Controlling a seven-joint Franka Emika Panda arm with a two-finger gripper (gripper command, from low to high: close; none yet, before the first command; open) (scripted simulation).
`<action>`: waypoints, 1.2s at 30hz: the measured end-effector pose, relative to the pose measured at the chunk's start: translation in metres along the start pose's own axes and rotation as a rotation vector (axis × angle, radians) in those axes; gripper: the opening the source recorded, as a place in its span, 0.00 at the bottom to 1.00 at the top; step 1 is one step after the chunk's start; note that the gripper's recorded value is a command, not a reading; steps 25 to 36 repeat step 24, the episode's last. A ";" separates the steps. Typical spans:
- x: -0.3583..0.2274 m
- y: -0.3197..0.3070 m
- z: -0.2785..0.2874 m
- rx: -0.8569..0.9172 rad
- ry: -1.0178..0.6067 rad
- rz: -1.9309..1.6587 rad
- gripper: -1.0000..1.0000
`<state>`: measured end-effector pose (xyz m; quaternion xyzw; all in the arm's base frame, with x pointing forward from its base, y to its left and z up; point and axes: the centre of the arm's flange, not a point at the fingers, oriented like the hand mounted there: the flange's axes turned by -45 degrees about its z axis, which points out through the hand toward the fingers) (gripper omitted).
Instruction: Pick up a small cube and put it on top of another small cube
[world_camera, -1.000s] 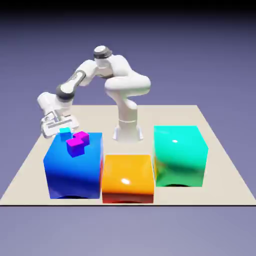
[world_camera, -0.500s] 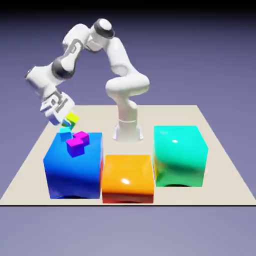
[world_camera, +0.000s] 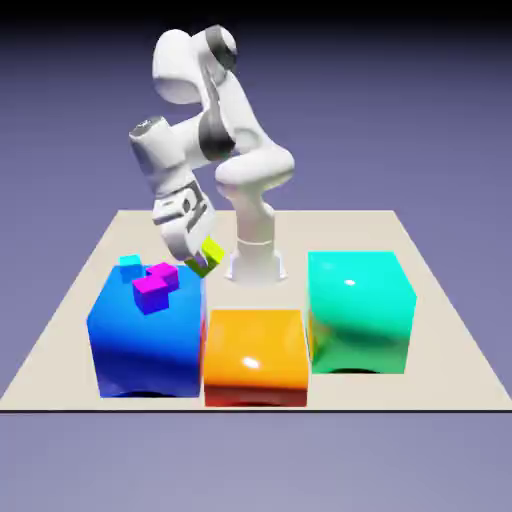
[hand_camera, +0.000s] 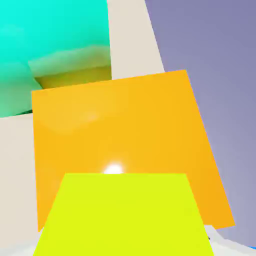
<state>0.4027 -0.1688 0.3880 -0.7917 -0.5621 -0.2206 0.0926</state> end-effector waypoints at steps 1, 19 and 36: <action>-0.009 0.000 -0.004 -0.046 0.026 0.044 0.00; -0.101 -0.008 -0.008 -0.566 0.599 0.672 0.00; -0.098 0.003 0.013 -0.569 0.595 0.670 1.00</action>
